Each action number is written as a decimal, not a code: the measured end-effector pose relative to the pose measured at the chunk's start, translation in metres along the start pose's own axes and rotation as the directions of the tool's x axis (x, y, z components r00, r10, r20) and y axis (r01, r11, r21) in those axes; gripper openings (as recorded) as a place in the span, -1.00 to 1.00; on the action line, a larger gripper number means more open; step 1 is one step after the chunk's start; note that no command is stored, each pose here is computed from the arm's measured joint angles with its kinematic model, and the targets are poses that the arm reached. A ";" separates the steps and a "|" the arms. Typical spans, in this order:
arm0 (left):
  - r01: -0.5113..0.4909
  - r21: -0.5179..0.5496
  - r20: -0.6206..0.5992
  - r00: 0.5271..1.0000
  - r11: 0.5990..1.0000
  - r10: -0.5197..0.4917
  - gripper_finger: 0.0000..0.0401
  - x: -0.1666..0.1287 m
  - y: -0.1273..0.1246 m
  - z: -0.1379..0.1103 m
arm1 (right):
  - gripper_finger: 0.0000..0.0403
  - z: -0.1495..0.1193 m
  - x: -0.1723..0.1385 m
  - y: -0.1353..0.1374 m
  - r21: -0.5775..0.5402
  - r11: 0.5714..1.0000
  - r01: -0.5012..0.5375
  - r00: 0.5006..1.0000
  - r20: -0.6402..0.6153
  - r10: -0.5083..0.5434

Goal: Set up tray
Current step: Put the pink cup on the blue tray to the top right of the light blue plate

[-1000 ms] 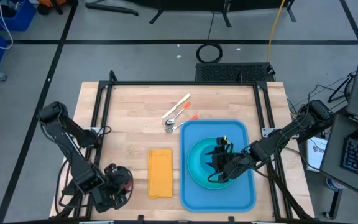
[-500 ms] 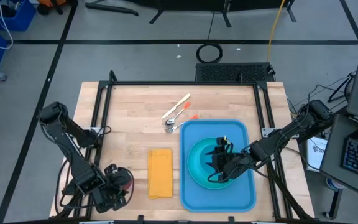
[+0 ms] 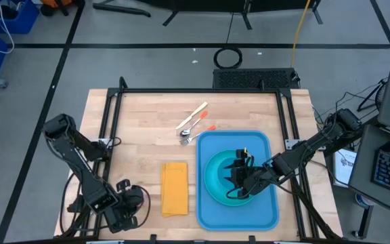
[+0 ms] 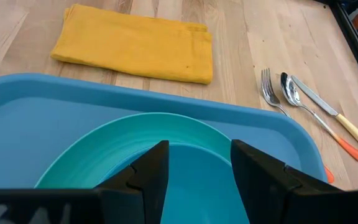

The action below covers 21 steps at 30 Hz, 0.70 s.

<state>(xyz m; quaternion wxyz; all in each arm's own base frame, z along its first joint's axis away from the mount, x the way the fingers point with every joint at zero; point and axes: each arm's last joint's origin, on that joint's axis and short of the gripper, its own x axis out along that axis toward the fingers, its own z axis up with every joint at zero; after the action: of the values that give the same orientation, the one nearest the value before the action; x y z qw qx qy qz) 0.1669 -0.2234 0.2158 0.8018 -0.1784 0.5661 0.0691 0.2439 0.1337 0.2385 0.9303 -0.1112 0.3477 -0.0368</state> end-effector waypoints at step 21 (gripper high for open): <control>-0.025 0.200 0.141 0.990 0.979 -0.004 -0.98 0.000 -0.003 0.006 | -0.18 0.000 0.000 0.000 -0.002 1.000 0.000 1.000 0.002 0.000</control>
<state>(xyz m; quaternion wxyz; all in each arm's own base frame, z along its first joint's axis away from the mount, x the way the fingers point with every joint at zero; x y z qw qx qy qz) 0.1734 -0.2238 0.2181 0.8534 -0.0879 0.5131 0.0280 0.2441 0.1338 0.2387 0.9305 -0.1123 0.3468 -0.0361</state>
